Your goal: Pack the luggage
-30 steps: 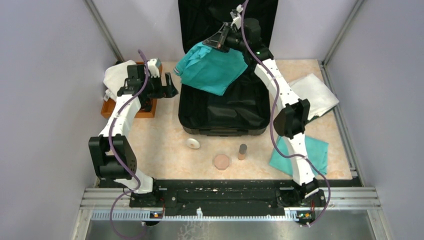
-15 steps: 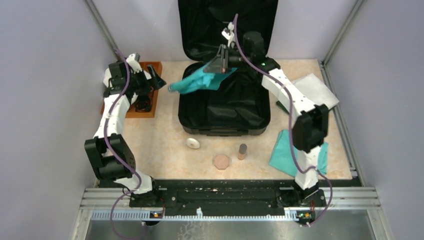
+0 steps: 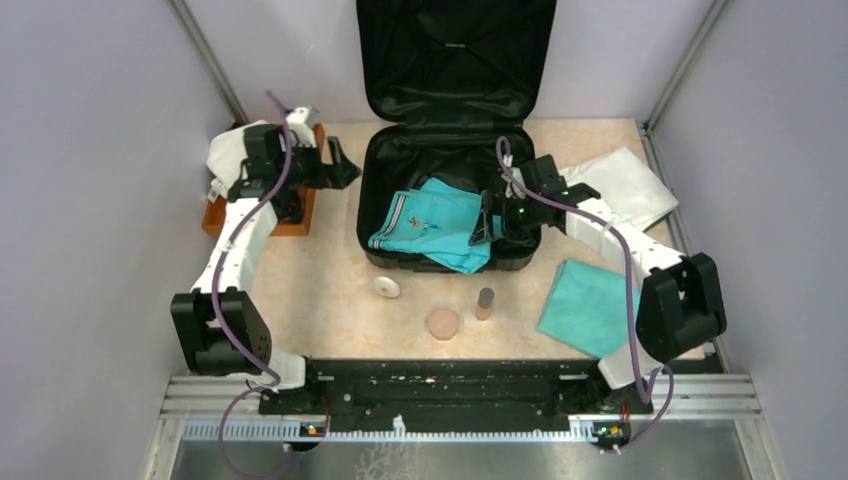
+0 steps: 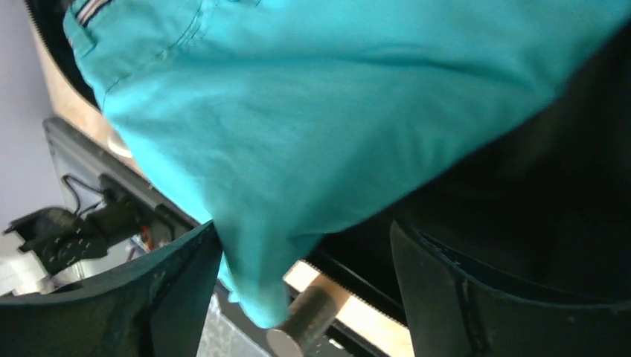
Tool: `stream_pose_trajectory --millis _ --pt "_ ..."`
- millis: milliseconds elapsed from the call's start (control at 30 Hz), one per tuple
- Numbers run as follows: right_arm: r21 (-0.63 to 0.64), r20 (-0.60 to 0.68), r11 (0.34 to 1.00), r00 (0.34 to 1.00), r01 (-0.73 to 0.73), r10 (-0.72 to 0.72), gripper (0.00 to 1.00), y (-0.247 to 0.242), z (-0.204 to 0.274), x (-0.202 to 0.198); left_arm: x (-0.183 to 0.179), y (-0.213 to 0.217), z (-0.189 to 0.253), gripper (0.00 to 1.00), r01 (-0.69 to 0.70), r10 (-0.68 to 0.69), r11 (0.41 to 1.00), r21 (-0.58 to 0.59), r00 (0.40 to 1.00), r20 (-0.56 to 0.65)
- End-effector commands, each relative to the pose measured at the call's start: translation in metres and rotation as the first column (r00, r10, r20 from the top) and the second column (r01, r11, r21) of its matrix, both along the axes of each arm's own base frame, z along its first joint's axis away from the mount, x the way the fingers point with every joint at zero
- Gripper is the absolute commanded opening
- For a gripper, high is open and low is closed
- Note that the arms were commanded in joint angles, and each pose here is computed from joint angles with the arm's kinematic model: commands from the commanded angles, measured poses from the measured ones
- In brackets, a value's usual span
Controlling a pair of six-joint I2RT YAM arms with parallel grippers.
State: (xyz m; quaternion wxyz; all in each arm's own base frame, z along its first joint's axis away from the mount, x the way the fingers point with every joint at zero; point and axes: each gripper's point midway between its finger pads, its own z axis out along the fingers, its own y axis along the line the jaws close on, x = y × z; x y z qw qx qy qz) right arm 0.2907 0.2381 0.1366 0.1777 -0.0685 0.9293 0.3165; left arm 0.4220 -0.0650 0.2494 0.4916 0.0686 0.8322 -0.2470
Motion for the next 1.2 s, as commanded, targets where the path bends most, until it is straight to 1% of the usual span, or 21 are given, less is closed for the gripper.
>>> stream_pose_trajectory --millis 0,67,100,200,333,500,600,667,800,900,967,1033,1100,1167 --pt "-0.044 0.189 0.985 0.969 0.169 -0.158 0.88 -0.04 0.065 0.037 0.004 -0.053 0.002 0.98 0.167 -0.17 0.984 0.061 0.984 0.052" --pt "-0.051 0.211 0.966 0.948 0.254 -0.239 0.96 -0.057 0.077 0.052 0.011 -0.071 0.0 0.98 0.211 -0.215 0.975 0.074 0.975 0.052" --pt "-0.058 0.219 0.955 0.937 0.292 -0.274 0.98 -0.063 0.079 0.058 0.015 -0.079 -0.002 0.98 0.227 -0.23 0.971 0.074 0.972 0.044" --pt "-0.101 0.229 0.921 0.909 0.377 -0.348 0.99 -0.074 0.073 0.078 0.031 -0.1 -0.017 0.98 0.278 -0.28 0.956 0.097 0.96 0.006" --pt "-0.126 0.175 0.897 0.9 0.423 -0.4 0.99 -0.07 0.047 0.097 0.046 -0.125 -0.042 0.98 0.332 -0.33 0.937 0.107 0.943 -0.037" --pt "-0.184 0.152 0.864 0.882 0.468 -0.446 0.99 -0.06 0.013 0.105 0.059 -0.143 -0.078 0.98 0.367 -0.359 0.921 0.128 0.93 -0.083" --pt "-0.236 0.145 0.827 0.86 0.51 -0.489 0.99 -0.058 -0.01 0.11 0.068 -0.153 -0.093 0.98 0.39 -0.381 0.91 0.138 0.92 -0.085" --pt "-0.224 0.126 0.817 0.847 0.531 -0.516 0.99 -0.053 -0.021 0.115 0.074 -0.162 -0.102 0.98 0.409 -0.398 0.902 0.139 0.912 -0.1" --pt "-0.232 0.089 0.814 0.845 0.533 -0.527 0.99 -0.038 -0.041 0.121 0.085 -0.182 -0.113 0.98 0.456 -0.444 0.884 0.104 0.888 -0.117" --pt "-0.251 0.089 0.804 0.84 0.539 -0.536 0.99 -0.031 -0.049 0.12 0.095 -0.191 -0.121 0.98 0.463 -0.453 0.884 0.071 0.883 -0.12" --pt "-0.241 0.093 0.795 0.829 0.557 -0.552 0.96 -0.031 -0.052 0.119 0.101 -0.195 -0.124 0.98 0.473 -0.465 0.879 0.06 0.877 -0.119" --pt "-0.205 0.098 0.792 0.817 0.575 -0.568 0.91 -0.031 -0.053 0.119 0.107 -0.199 -0.128 0.98 0.481 -0.473 0.875 0.056 0.873 -0.123" --pt "-0.16 0.103 0.802 0.818 0.576 -0.566 0.86 -0.028 -0.053 0.12 0.111 -0.201 -0.134 0.91 0.489 -0.479 0.87 0.054 0.867 -0.139" --pt "-0.122 0.114 0.813 0.822 0.569 -0.558 0.8 -0.024 -0.052 0.122 0.109 -0.205 -0.139 0.82 0.508 -0.497 0.861 0.039 0.854 -0.152"
